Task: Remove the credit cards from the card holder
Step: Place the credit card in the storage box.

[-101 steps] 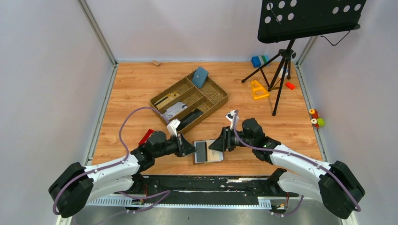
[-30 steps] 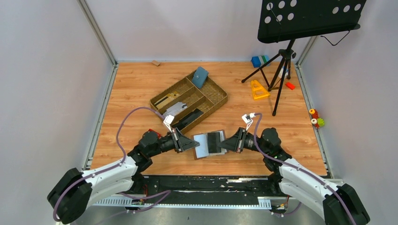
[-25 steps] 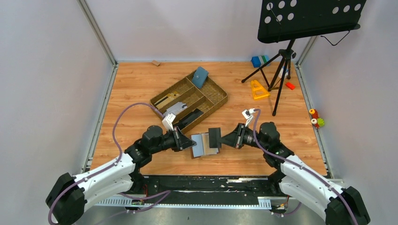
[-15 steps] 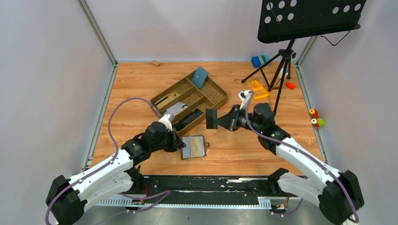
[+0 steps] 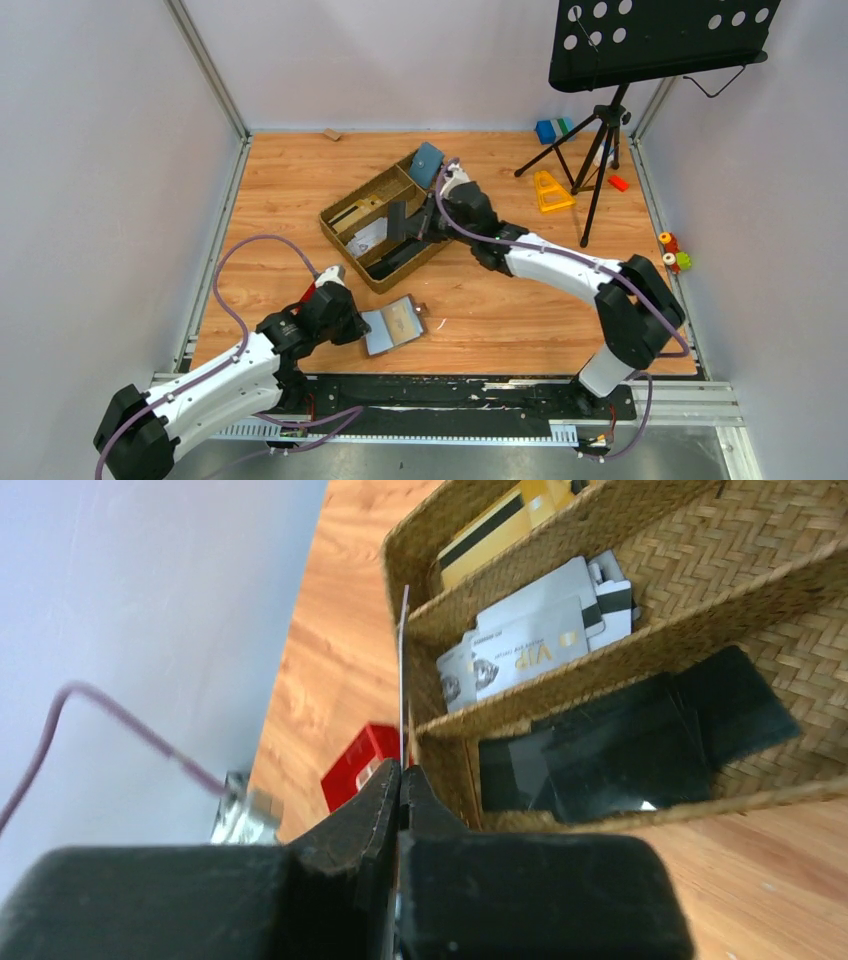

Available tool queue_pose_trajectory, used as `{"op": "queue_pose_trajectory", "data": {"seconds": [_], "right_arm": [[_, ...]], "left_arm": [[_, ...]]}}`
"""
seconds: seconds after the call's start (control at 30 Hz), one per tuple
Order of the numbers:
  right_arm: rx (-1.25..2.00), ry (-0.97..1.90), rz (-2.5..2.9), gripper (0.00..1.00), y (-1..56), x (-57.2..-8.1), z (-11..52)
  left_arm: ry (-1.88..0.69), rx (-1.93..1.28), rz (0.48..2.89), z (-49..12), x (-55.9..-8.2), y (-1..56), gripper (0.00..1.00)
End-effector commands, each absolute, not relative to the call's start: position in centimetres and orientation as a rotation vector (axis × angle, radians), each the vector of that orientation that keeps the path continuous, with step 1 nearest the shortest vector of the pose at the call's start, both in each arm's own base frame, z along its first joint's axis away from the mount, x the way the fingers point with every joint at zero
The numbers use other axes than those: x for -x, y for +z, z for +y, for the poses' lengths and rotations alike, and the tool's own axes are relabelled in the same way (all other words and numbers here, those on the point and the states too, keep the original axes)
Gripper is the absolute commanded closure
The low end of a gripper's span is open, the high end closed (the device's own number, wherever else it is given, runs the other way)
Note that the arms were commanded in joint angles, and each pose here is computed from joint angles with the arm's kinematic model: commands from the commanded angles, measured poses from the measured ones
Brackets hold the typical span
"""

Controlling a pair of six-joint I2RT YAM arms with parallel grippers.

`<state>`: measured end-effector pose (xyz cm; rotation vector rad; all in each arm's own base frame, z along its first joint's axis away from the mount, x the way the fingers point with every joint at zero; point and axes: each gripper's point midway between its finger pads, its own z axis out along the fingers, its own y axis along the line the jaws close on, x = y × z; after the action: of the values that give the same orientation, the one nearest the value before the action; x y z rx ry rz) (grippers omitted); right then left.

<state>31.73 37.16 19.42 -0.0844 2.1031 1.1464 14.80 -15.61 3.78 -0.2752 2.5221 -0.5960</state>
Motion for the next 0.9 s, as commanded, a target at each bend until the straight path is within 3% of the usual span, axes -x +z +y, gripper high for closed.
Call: {"op": "queue_pose_trajectory", "data": {"seconds": [0.0,0.3,0.87], "right_arm": [[-0.351,1.062,1.961,1.0,21.4,-35.9,39.0],[-0.631,0.931,2.006,1.0,18.5,-37.4,40.6],[-0.719,0.751,2.121,1.0,13.6,-33.7,38.5]], "left_arm": [[-0.401,0.503,2.478,-12.3,-15.4,2.0,1.0],[-0.368,0.634,2.39,-10.4,-16.0,1.6,1.0],[-0.451,0.35,2.343,-12.2,-17.5,4.1,1.0]]}}
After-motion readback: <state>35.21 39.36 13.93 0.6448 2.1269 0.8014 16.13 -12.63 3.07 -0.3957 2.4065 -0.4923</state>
